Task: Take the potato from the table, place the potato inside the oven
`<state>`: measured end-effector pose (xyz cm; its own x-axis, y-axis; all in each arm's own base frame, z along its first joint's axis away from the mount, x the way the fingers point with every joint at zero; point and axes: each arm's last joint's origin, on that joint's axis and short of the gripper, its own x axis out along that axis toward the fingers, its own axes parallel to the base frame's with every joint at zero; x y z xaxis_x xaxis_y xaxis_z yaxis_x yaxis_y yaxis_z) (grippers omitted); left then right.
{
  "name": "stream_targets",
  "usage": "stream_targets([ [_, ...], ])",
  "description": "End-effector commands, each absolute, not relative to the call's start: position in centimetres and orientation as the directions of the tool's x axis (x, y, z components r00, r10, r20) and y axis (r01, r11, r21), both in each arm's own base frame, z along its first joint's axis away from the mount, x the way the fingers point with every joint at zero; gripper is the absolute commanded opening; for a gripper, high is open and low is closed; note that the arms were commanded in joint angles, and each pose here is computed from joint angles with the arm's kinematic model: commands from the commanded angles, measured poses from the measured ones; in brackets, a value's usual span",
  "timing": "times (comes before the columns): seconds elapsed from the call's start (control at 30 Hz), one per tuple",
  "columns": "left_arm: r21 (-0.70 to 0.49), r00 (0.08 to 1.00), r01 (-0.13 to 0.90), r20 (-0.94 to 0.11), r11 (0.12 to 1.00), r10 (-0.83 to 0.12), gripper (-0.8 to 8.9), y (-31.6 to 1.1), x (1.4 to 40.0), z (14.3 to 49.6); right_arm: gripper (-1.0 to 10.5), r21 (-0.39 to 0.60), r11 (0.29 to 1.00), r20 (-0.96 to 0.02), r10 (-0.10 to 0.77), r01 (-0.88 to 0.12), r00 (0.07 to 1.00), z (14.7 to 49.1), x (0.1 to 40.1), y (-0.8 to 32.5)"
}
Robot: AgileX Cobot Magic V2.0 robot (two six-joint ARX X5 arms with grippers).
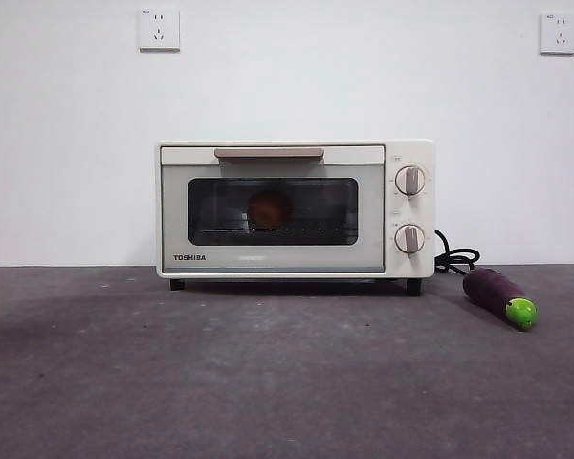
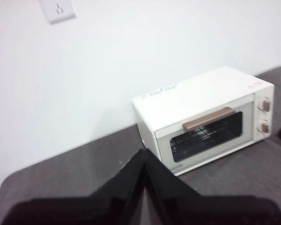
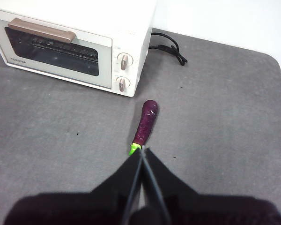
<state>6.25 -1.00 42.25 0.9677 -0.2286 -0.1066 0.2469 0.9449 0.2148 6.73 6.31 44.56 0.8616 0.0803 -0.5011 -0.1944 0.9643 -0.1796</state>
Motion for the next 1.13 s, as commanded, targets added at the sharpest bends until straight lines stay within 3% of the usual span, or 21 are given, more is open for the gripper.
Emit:
stream_targets([
  [0.03, 0.24, 0.973, 0.231, -0.087, 0.943, -0.216, -0.04, -1.1, 7.8, 36.4, 0.0, -0.188, 0.963, -0.515, 0.07, -0.192, 0.854, 44.3, 6.7, 6.2],
  [0.2, 0.225, 0.985, 0.172, -0.037, 0.959, -0.168, -0.04, -0.7, 8.8, 28.0, 0.0, -0.188, 0.963, -0.515, 0.07, -0.192, 0.854, 44.3, 6.7, 6.2],
  [0.33, 0.136, 0.988, 0.143, -0.07, 0.98, -0.134, -0.04, -0.4, 9.5, 21.8, 0.0, -0.188, 0.963, -0.515, 0.07, -0.192, 0.854, 44.3, 6.7, 6.2],
  [0.43, 0.062, 0.986, 0.139, -0.097, 0.988, -0.133, -0.04, -0.4, 9.6, 19.0, 0.0, -0.188, 0.963, -0.515, 0.07, -0.193, 0.854, 44.3, 6.7, 6.2],
  [0.7, 0.015, 0.979, 0.137, -0.154, 0.99, -0.133, -0.04, -0.4, 9.6, 15.0, 0.0, -0.188, 0.963, -0.515, 0.07, -0.193, 0.854, 44.3, 6.7, 6.2],
  [1.13, 0.03, 0.981, 0.113, -0.161, 0.993, -0.107, -0.04, -0.3, 9.6, 15.0, 0.0, -0.189, 0.963, -0.515, 0.069, -0.192, 0.854, 44.3, 6.7, 6.2],
])
